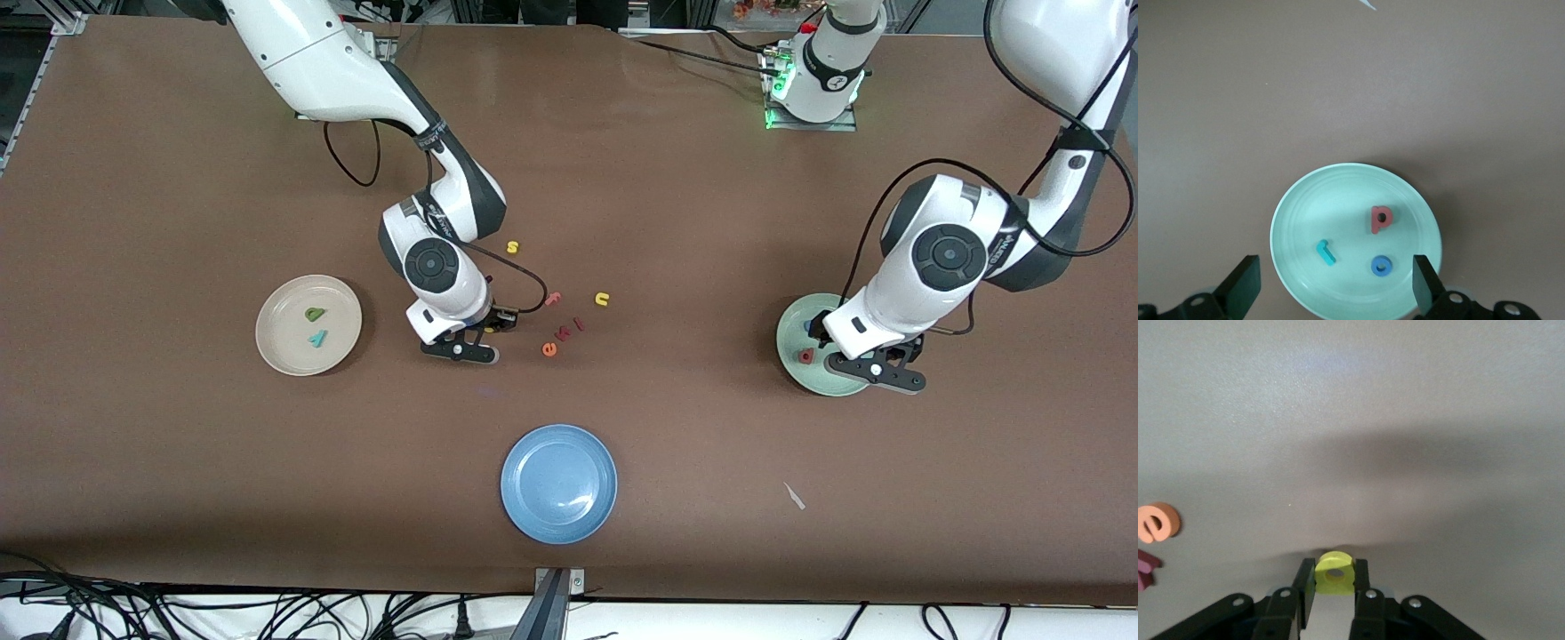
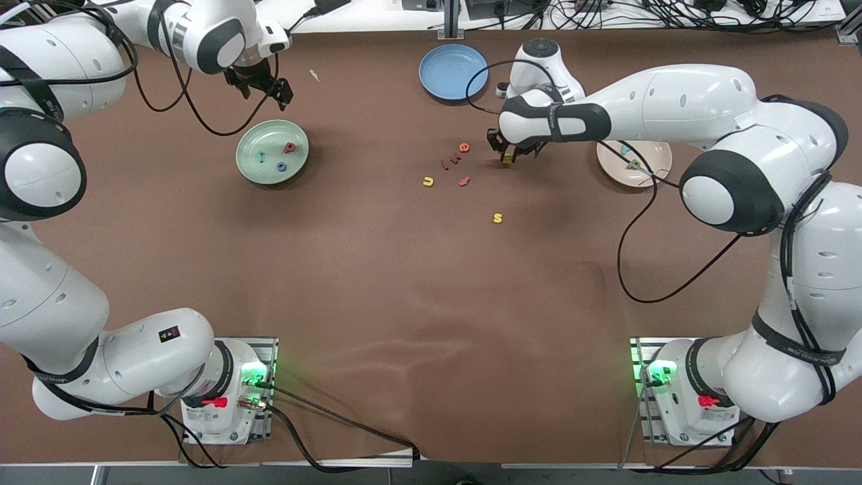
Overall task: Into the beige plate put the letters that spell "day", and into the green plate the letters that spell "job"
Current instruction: 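Carry the yellow o to the beige plate while the left gripper withdraws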
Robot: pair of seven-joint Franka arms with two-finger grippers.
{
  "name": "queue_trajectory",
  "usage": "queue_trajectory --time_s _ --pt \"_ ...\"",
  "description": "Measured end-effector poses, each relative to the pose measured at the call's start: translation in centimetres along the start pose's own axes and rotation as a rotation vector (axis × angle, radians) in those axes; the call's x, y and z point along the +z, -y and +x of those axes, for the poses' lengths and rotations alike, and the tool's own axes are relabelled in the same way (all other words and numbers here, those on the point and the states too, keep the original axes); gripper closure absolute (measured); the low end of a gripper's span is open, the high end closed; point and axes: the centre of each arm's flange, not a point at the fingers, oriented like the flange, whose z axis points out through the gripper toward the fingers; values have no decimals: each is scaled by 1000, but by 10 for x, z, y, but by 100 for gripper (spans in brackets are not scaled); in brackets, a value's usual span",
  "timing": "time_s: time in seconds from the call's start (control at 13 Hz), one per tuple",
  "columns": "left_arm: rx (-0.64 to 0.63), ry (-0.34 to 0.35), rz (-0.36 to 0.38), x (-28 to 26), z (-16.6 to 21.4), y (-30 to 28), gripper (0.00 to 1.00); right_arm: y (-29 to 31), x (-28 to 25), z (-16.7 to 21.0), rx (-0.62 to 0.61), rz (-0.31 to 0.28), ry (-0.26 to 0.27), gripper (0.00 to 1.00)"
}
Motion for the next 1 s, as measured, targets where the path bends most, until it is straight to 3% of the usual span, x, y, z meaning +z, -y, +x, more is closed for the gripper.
queue_trajectory --time_s 0.23,0.69,1.0 --pt "-44 48 -23 -57 5 2 0 -9 -18 13 -45 -36 20 72" --pt "-114 93 -86 -149 5 22 0 -88 -33 60 -188 -127 44 72" --pt "-127 43 -98 -213 -1 25 0 -125 -44 70 -248 -160 64 72"
